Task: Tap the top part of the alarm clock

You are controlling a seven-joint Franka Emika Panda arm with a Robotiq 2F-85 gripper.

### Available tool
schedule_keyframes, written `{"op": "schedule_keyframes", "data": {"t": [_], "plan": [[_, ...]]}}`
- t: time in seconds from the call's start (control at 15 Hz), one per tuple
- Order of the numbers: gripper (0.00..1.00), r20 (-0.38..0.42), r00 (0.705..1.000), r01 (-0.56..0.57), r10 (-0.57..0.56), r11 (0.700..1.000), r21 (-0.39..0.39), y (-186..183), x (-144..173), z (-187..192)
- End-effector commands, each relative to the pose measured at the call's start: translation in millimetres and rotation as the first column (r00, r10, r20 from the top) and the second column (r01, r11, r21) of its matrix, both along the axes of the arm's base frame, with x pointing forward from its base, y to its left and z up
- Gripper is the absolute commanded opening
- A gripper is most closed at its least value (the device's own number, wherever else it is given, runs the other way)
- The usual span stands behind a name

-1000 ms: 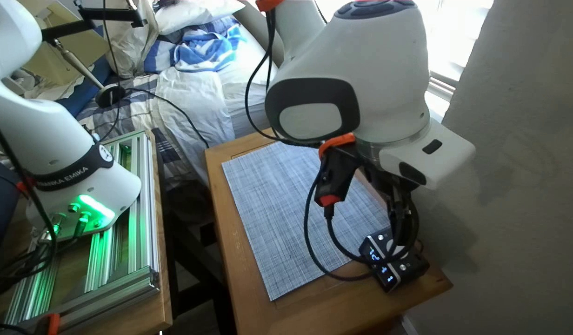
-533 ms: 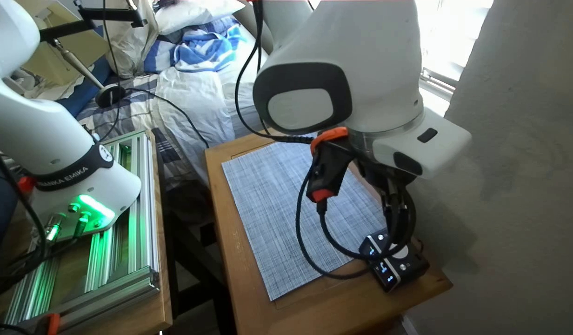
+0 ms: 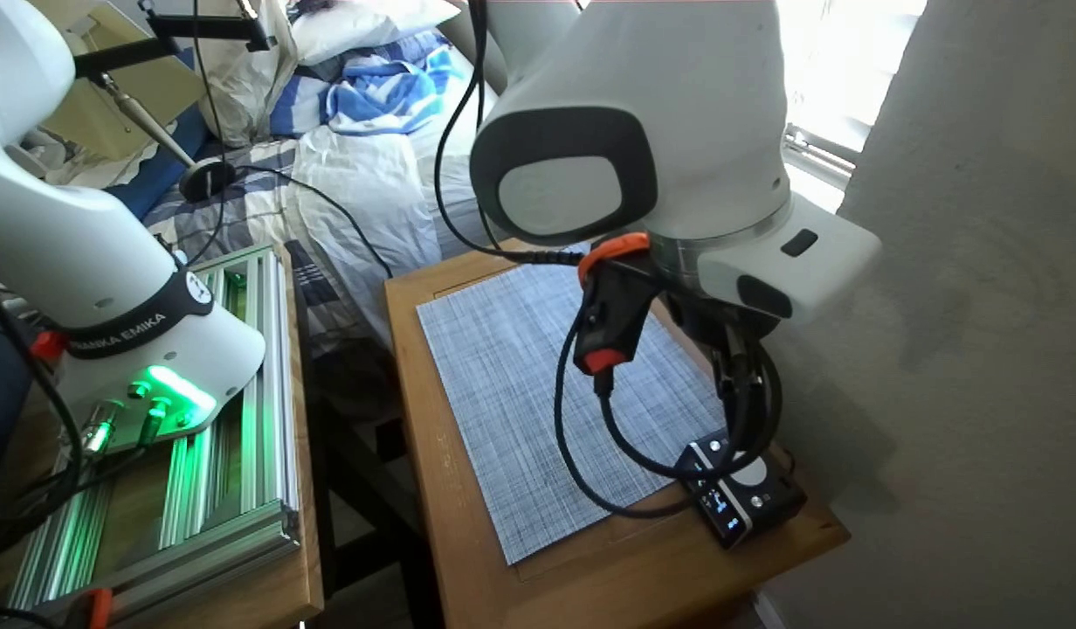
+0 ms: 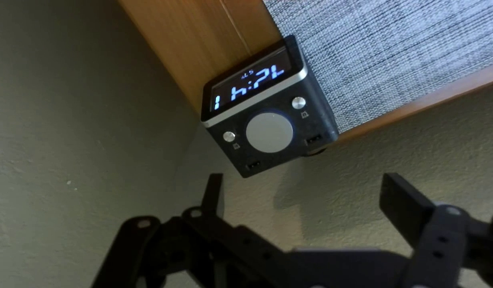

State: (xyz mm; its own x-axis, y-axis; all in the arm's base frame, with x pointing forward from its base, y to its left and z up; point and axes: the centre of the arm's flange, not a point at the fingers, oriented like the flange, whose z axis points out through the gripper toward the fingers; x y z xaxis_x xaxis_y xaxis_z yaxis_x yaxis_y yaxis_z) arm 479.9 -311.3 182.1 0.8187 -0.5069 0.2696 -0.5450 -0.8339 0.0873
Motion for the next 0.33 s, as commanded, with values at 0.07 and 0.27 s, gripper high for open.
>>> {"op": "schedule_keyframes", "data": {"t": [0.07, 0.27], "plan": [[1.0, 0.001, 1.0, -0.001, 0.001, 1.0, 0.0, 0.2, -0.4, 0.8], [1.0, 0.001, 1.0, -0.001, 0.001, 1.0, 0.0, 0.6, -0.9, 1.4]]}}
